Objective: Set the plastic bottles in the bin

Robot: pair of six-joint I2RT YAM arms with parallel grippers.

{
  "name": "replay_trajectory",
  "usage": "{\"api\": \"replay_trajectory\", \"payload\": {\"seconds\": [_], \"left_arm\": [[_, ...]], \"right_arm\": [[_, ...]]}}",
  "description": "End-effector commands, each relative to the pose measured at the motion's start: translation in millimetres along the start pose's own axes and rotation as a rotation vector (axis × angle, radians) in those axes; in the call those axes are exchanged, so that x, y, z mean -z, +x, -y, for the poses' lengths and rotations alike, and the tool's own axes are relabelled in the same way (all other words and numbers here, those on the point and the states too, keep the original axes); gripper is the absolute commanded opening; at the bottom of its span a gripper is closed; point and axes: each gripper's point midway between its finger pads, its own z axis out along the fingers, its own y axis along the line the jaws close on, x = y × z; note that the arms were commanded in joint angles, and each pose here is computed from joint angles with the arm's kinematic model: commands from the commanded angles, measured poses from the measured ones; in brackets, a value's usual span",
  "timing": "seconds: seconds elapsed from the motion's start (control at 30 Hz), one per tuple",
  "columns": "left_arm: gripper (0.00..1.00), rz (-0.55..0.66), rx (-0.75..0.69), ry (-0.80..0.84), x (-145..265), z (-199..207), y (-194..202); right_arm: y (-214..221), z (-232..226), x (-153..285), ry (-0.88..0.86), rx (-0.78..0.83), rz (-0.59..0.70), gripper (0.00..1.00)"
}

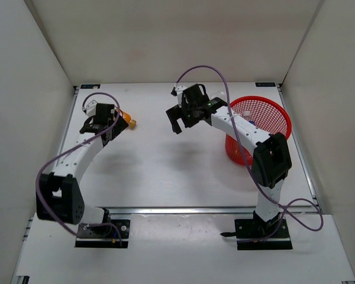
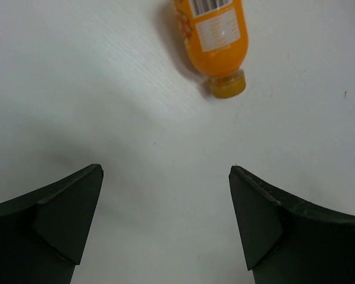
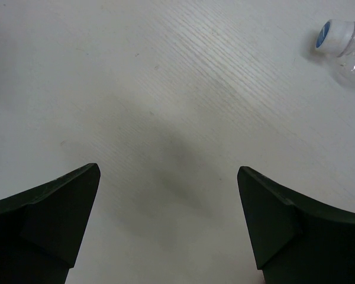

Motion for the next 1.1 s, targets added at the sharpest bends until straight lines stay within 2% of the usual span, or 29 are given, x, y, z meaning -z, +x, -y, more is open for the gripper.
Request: {"api": "replay_trajectory", "payload": {"seconds": [0.0, 0.1, 0.37, 0.53, 0.73, 0.83, 0.9, 0.93, 1.03, 1.07], "left_arm": [[0.99, 0.1, 0.118, 0.052, -21, 35, -38], [0.99, 0.106, 0.139, 0.027, -44, 48, -49], [0.98, 0.117, 0.178, -0.097, -96, 36, -54], [0.99, 0.113, 0.17, -0.081, -119, 54, -60], [0.98, 0.046, 0.155, -0.103, -149, 55, -39], [0.93, 0.007, 0.153, -0.109, -157, 55, -29], [0.81, -0.006, 0.14, -0.101, -158, 57, -22], [0.78, -0.018, 0.133, -0.103, -159, 55, -16], [0.54, -0.012, 0.131, -0.06, -146, 62, -20], [0.5, -0.021, 0.124, -0.048, -143, 62, -17]], "right_arm": [[-22, 8, 0, 0.013, 0.027, 0.067, 0.99], [-16, 16, -7, 0.037, 0.022, 0.046, 0.99], [-16, 32, -13, 0.045, -0.03, 0.061, 0.99], [-24, 41, -15, 0.037, -0.051, 0.075, 1.0], [-22, 40, -18, 0.041, -0.054, 0.05, 0.99], [-23, 42, -14, 0.049, -0.055, 0.051, 0.99], [-27, 41, -9, 0.061, -0.05, 0.059, 0.99], [-28, 39, -6, 0.059, -0.049, 0.062, 0.99], [-40, 29, 10, 0.055, -0.019, 0.087, 0.99], [-50, 23, 21, 0.048, -0.005, 0.116, 0.99]]}}
